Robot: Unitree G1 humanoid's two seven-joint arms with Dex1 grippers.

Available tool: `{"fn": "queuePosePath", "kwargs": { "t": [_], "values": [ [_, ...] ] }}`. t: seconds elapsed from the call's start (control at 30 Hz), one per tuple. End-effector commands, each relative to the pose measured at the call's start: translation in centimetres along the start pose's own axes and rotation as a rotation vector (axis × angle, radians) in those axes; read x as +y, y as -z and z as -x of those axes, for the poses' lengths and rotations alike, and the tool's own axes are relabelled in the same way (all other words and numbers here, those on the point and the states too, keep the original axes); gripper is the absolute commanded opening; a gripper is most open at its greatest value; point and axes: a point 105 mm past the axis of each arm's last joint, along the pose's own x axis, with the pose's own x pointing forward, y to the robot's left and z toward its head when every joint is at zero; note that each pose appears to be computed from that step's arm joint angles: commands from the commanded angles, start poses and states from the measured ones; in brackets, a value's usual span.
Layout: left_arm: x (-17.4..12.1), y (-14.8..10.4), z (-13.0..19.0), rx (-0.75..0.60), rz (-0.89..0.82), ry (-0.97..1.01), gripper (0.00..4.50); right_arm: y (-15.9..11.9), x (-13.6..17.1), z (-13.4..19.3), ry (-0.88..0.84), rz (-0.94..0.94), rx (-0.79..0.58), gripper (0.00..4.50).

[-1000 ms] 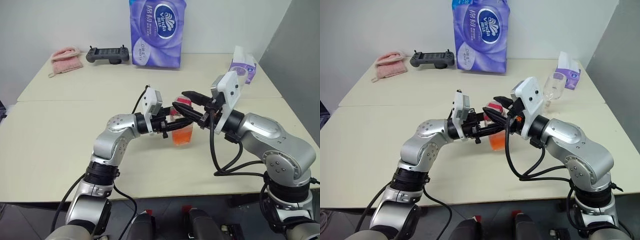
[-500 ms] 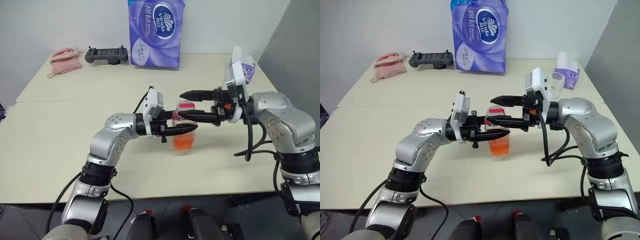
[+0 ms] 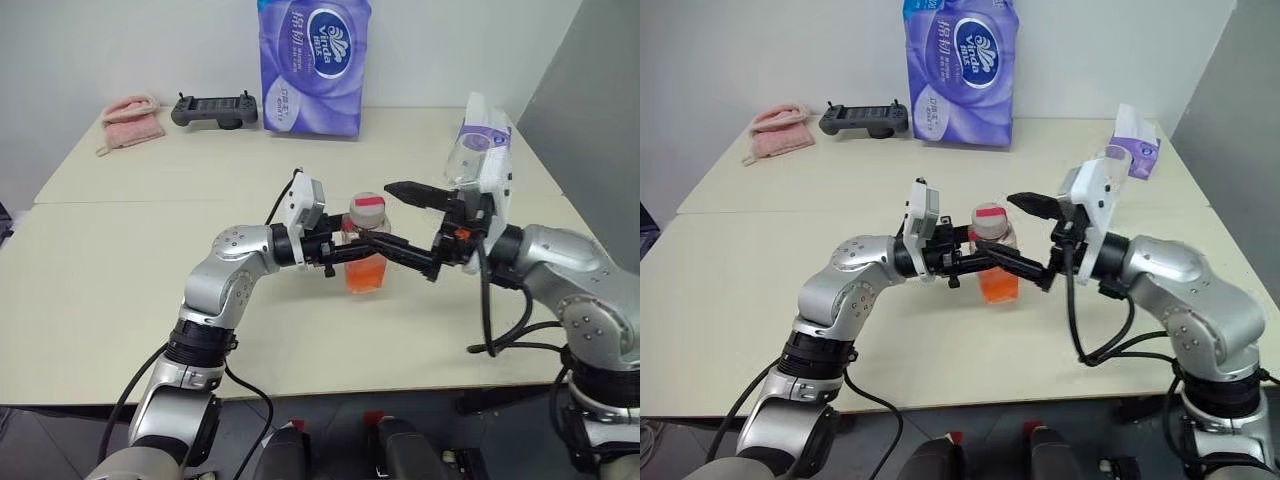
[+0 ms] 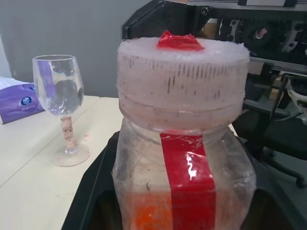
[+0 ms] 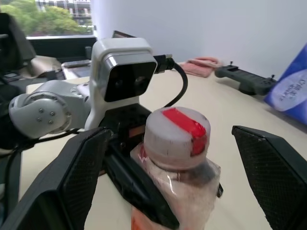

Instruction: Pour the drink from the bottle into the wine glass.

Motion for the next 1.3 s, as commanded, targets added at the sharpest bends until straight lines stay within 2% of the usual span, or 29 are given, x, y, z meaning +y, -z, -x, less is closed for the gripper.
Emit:
{"fn": "queuePosePath", "kwargs": {
  "t": [0.03,0.17,0.2,0.27,0.47,0.5,0.67,0.83,1.0,1.07,1.1,1.23,1.27,1.3],
  "values": [
    [0.1,-1.7,-0.4,-0.04,-0.068,0.008,1.94,-1.0,0.0,-0.8,0.086,0.044,-0.027,4.44],
    [0.2,-1.6,-0.4,-0.036,-0.073,0.01,1.94,-0.8,0.1,-1.0,0.095,0.028,-0.025,4.44],
    [0.2,-1.6,-0.4,-0.036,-0.073,0.008,1.94,-0.7,0.1,-0.9,0.095,0.023,-0.024,4.28],
    [0.2,-1.6,-0.4,-0.035,-0.073,0.005,1.94,-0.7,0.0,-0.8,0.097,0.015,-0.025,3.86],
    [0.1,-1.5,-0.2,-0.035,-0.072,-0.001,1.94,-0.8,0.2,-0.8,0.072,0.011,-0.029,1.81],
    [0.1,-1.5,-0.1,-0.035,-0.073,-0.002,1.94,-0.8,0.2,-0.8,0.064,0.013,-0.028,1.81],
    [-0.7,-1.5,-0.2,-0.037,-0.068,0.023,1.94,-1.1,0.2,-1.0,0.001,0.045,-0.021,1.81],
    [-2.4,-2.2,-0.2,-0.049,-0.038,0.125,1.94,-1.1,0.7,-0.4,-0.309,0.086,0.028,1.81],
    [-2.8,-2.5,0.0,-0.034,-0.055,0.145,1.94,-0.6,-1.5,-0.5,-0.391,0.077,0.078,1.81],
    [-2.5,-2.6,0.0,-0.036,-0.06,0.131,1.94,-0.6,-2.1,-0.3,-0.381,0.068,0.08,2.56],
    [-2.5,-2.6,0.1,-0.036,-0.057,0.123,1.94,-0.7,-2.2,0.1,-0.375,0.058,0.081,2.77],
    [-2.1,-2.1,0.7,-0.017,-0.055,0.088,1.94,-0.5,-2.4,2.8,-0.286,0.043,0.124,4.23],
    [-1.9,-2.0,0.8,-0.018,-0.052,0.077,1.94,-0.4,-1.9,3.3,-0.278,0.038,0.136,4.43],
    [-1.8,-2.0,0.9,-0.02,-0.05,0.066,1.94,-0.2,-1.4,3.8,-0.269,0.032,0.146,4.43]
  ]
}}
